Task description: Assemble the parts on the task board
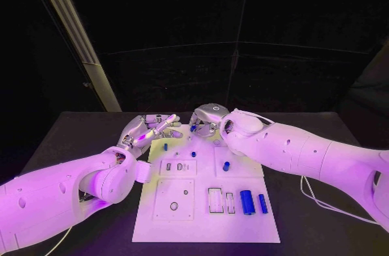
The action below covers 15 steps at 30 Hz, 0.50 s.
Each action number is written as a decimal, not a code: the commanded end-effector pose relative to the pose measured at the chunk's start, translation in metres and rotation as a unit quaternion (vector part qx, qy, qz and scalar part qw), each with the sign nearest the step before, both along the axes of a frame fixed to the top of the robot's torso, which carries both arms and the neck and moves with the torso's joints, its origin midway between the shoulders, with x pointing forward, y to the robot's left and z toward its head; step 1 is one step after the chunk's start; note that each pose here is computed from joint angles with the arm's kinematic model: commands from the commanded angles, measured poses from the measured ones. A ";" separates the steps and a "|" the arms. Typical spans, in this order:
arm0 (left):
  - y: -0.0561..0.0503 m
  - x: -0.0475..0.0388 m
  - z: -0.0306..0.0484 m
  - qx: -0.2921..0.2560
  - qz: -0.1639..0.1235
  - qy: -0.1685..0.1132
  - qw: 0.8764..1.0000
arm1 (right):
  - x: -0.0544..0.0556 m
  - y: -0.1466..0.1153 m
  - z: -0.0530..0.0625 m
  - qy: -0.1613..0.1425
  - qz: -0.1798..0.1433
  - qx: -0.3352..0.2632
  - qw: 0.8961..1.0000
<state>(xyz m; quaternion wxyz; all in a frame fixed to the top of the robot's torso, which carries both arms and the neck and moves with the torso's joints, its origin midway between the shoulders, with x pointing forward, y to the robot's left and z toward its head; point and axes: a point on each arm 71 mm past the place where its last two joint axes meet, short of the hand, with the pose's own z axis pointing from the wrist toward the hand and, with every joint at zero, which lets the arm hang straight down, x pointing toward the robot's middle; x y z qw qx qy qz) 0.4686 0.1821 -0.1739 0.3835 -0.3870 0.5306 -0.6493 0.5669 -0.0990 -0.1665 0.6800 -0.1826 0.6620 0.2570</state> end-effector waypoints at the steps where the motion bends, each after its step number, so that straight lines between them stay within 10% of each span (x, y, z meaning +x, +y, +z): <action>1: -0.002 -0.0003 0.0013 -0.003 -0.008 0.000 1.000 | 0.001 0.000 0.000 0.005 -0.002 -0.009 1.000; 15: 0.004 0.0002 0.0019 0.000 -0.005 0.001 1.000 | -0.009 -0.033 0.017 -0.015 -0.022 0.058 0.998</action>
